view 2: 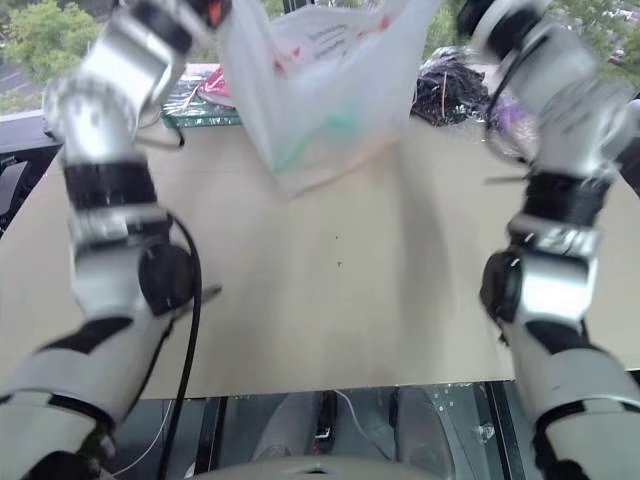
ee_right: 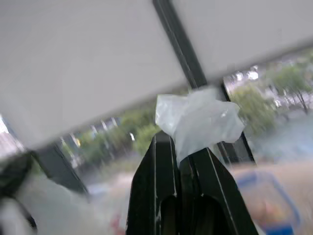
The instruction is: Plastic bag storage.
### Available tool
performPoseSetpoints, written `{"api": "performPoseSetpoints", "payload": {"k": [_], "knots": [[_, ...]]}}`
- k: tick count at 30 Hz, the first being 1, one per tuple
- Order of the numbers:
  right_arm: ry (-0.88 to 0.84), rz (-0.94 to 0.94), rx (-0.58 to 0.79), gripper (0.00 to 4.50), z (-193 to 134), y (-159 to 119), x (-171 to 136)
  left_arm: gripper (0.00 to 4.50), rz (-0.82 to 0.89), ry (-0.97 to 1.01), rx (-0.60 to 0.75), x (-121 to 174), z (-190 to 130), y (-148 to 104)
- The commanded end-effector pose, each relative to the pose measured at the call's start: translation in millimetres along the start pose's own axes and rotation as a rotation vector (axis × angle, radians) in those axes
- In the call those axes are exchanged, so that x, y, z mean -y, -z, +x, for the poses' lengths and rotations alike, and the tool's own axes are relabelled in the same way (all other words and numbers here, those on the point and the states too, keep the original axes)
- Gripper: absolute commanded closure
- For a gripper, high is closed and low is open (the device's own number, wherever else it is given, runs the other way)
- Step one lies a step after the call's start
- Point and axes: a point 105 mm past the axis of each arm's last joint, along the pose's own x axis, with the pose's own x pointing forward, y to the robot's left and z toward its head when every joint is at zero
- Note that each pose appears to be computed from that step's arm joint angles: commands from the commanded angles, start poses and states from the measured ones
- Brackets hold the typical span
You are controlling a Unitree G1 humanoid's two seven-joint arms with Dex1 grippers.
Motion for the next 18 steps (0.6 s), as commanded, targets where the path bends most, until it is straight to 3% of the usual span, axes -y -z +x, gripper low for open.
{"api": "performPoseSetpoints", "payload": {"k": [1,6,10,12,15,18], "knots": [[-0.031,-0.039,0.112,4.44,-3,-51,-1,4.50,0.027,-0.029,0.044,-6,23,-3],[-0.060,-0.062,0.143,4.44,-18,-81,-13,4.50,0.066,0.034,0.043,10,39,-1],[-0.071,-0.090,0.077,4.44,-49,-64,-32,4.50,0.006,0.059,-0.020,9,38,21],[-0.016,-0.063,0.026,4.44,-70,-31,-30,4.50,0.011,0.056,-0.148,-1,30,70],[0.061,-0.037,-0.032,4.44,-90,3,-23,4.50,0.056,0.046,-0.259,-7,19,117],[0.160,-0.039,-0.294,4.44,-133,89,-10,4.50,0.056,0.053,-0.363,-5,-8,178]]}}
